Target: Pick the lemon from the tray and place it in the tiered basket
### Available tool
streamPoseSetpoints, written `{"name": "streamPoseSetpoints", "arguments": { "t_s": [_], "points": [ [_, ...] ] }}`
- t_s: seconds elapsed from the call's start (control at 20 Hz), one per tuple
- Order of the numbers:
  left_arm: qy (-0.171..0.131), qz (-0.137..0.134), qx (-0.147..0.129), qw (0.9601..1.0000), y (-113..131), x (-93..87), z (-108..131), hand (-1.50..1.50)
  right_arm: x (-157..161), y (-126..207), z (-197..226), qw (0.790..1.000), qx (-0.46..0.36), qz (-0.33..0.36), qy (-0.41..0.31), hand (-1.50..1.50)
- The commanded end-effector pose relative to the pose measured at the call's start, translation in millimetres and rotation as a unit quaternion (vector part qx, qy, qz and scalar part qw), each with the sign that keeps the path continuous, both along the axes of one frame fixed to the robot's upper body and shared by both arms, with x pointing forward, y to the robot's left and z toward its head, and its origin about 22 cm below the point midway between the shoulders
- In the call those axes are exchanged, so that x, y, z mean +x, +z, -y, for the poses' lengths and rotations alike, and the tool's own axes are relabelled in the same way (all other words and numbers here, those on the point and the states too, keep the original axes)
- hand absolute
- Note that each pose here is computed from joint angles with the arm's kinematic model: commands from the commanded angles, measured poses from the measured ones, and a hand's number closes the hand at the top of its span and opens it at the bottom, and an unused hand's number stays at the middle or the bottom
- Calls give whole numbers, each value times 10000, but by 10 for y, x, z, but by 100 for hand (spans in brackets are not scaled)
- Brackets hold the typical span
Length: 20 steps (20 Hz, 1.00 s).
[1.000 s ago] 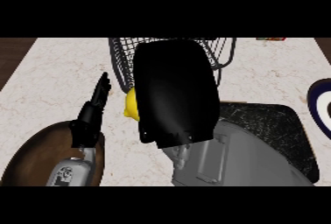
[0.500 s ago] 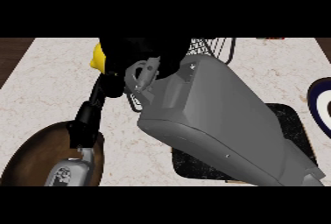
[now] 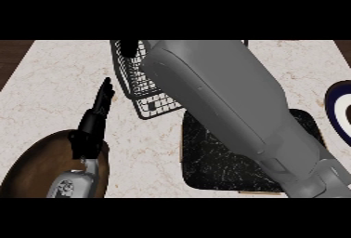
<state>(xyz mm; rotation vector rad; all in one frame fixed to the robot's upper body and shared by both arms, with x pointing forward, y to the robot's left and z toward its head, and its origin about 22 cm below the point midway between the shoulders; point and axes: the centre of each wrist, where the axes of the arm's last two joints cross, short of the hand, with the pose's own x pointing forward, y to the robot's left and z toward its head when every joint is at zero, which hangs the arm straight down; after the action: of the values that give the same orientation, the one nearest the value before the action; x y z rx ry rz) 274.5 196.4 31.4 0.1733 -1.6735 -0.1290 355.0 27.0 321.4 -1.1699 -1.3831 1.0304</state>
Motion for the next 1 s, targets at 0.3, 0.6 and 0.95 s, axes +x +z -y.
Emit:
{"name": "streamPoseSetpoints", "arguments": {
  "t_s": [0.3, 0.6, 0.95],
  "points": [
    [91, -36, -27, 9999, -34, -20, -14, 0, 418, -365, 275, 9847, 1466, -313, -892, -150],
    [25, -72, -71, 9999, -37, -21, 81, 0, 513, -508, 354, 9755, 2083, -483, -513, -150],
    [51, -50, 23, 10000, 22, -1, -100, 0, 561, -248, 694, 9322, 3425, 494, -1064, -150]
  ]
}}
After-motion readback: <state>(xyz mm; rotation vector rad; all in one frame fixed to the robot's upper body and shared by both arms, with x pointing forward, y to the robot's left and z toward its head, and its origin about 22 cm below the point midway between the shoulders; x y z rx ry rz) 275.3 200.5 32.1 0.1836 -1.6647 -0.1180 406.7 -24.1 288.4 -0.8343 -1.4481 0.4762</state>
